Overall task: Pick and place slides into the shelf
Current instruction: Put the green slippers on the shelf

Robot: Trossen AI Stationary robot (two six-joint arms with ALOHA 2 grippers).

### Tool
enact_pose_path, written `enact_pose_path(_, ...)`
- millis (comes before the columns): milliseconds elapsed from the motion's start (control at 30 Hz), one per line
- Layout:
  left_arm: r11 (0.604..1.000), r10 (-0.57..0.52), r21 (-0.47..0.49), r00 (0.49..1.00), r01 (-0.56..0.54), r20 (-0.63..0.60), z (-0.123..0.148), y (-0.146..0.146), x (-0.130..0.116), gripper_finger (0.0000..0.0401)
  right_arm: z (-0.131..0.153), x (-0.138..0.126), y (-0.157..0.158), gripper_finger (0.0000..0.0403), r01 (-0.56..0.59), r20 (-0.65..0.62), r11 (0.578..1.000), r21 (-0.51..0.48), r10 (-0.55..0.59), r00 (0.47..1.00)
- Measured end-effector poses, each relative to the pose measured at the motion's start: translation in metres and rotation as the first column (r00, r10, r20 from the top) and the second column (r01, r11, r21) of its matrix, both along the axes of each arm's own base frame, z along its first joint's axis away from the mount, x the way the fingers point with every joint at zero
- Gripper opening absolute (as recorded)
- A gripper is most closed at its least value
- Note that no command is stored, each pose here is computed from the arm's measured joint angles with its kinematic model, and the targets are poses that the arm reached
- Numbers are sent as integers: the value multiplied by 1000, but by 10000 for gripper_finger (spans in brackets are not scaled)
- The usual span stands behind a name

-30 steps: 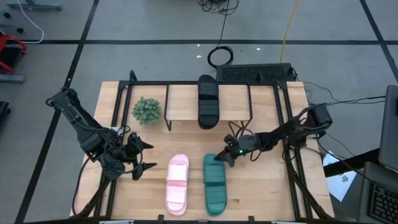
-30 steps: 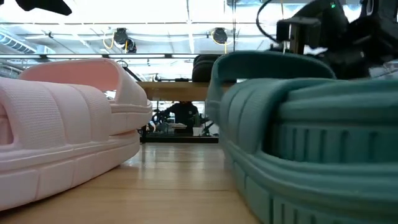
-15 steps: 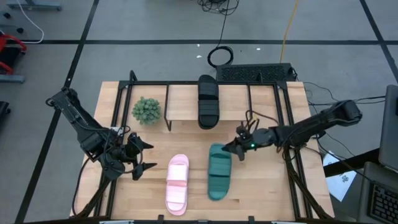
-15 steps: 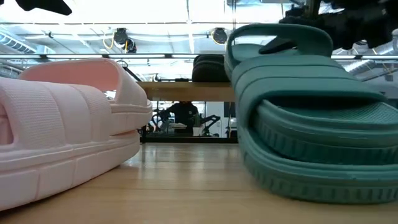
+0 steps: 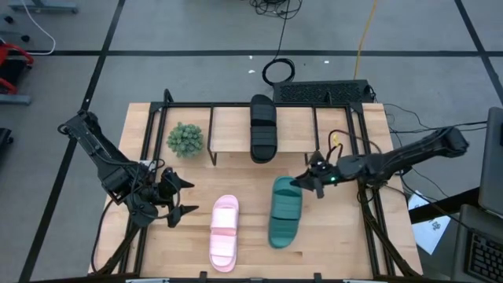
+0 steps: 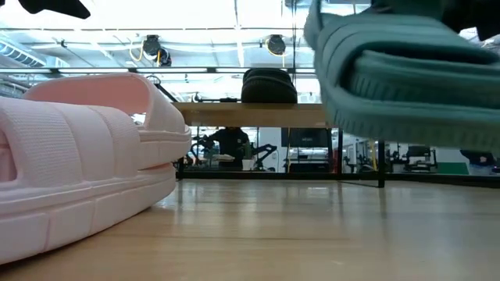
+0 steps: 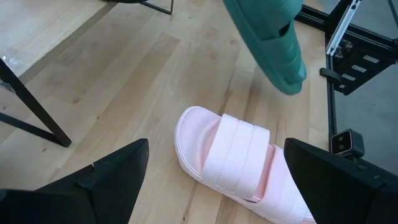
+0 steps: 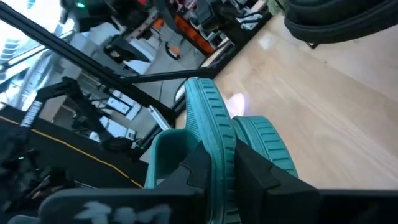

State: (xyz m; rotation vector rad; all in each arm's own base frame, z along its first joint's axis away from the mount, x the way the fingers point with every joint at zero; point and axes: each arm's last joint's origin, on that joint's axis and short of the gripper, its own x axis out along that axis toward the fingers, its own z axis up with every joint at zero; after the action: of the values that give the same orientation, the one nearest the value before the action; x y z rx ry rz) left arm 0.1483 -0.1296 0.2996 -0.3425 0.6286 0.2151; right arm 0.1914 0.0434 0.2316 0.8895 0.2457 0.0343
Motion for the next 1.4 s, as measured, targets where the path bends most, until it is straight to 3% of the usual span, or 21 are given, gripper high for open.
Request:
enact_pose_path(267, 1000, 9, -7, 1000, -9, 4, 0, 0, 0, 376, 34, -33, -13, 31, 27, 55, 1000, -4, -26, 998)
enact_pose_path(567, 1000, 28, -2, 999, -28, 18, 0, 1, 0, 376, 140, -74, -36, 31, 127, 29, 963, -238, -124, 992)
enact_pose_path(867, 998, 59, -1, 998, -59, 11, 0, 7, 6, 376, 205, -77, -56, 31, 155, -42, 882, -445, -193, 980)
enact_pose_path(1033, 998, 53, -19, 999, -53, -12, 0, 9, 8, 376, 221, -56, -76, 31, 120, -58, 869, -480, -168, 984)
enact_pose_path(1200, 999, 47, -25, 999, -48, -19, 0, 9, 8, 376, 215, -36, -112, 31, 68, -139, 908, -414, -137, 981)
enact_pose_path(1400, 999, 47, -25, 999, -47, -19, -1, 9, 8, 376, 201, -30, -163, 31, 105, -181, 941, -321, -170, 969)
